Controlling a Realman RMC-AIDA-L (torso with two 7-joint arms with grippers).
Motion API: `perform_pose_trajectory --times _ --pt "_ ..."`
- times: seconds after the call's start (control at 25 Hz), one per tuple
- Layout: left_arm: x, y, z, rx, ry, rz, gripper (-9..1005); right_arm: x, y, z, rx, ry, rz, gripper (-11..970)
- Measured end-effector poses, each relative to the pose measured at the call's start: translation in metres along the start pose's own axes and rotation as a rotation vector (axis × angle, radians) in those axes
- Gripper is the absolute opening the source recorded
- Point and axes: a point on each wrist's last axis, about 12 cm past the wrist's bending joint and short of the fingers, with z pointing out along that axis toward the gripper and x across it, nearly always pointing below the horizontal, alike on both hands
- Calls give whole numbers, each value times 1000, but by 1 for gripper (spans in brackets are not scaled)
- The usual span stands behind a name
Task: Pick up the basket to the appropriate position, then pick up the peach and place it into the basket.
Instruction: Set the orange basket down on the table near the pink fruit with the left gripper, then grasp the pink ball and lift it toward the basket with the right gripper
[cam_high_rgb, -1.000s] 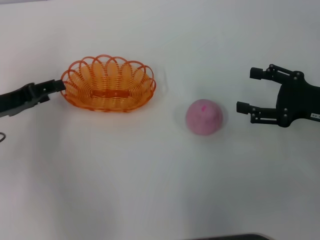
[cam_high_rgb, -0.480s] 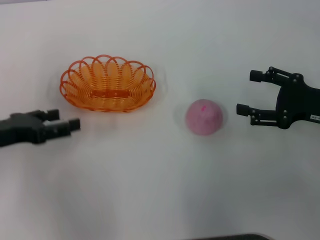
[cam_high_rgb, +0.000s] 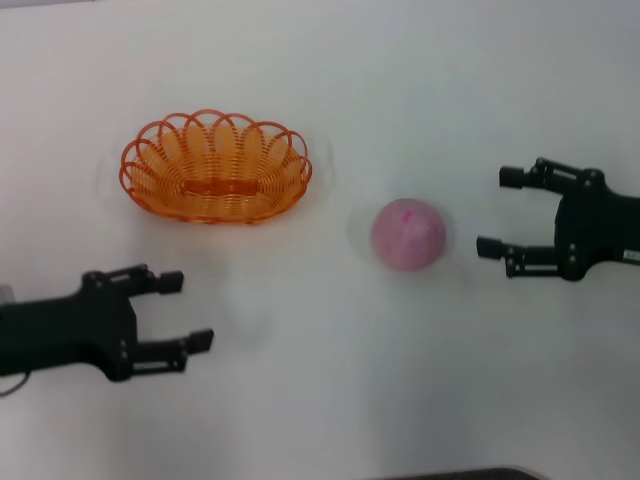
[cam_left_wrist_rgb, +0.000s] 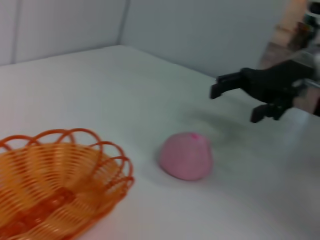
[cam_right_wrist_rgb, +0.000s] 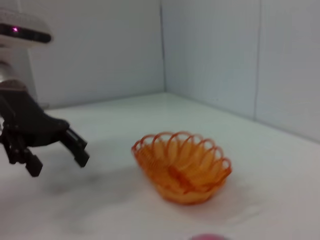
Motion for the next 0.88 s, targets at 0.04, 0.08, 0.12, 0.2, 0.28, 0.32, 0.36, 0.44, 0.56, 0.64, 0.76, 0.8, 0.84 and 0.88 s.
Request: perform_pose_trajectory --times 0.04,0.08,0.12,0.2,0.28,0.32,0.36,0.44,0.56,0.64,0.76,0.8,0.84,0.88 --pt "6 -3 3 11 -6 36 832 1 0 0 -11 14 -2 938" --pt "6 -3 3 11 -6 36 832 2 1 1 -20 26 -4 938" --pt "9 -5 4 17 -8 50 833 2 1 1 -27 33 -7 938" --pt "12 -9 6 42 -5 82 827 2 2 2 -37 37 -10 938" --pt "12 -11 6 57 -4 95 827 2 3 3 -50 40 -12 938" --pt "12 -12 6 68 -4 105 827 2 4 3 -55 42 -13 937" --pt "13 -14 6 82 -3 114 827 3 5 3 -62 47 -13 937" --pt "14 -16 6 93 1 117 828 5 6 2 -69 56 -12 937" --pt "15 -17 8 107 11 120 828 7 8 1 -68 60 -8 937" --pt "16 -18 9 110 13 125 828 7 8 0 -64 60 -5 936" --pt "16 -14 9 74 13 129 825 8 9 -1 -60 60 -2 936" --pt "16 -12 8 59 14 129 824 8 9 -1 -59 59 -2 936" --pt "17 -9 7 28 14 130 823 8 9 -1 -58 58 -1 936" --pt "17 -7 7 12 15 130 821 8 9 -1 -58 56 -2 936"
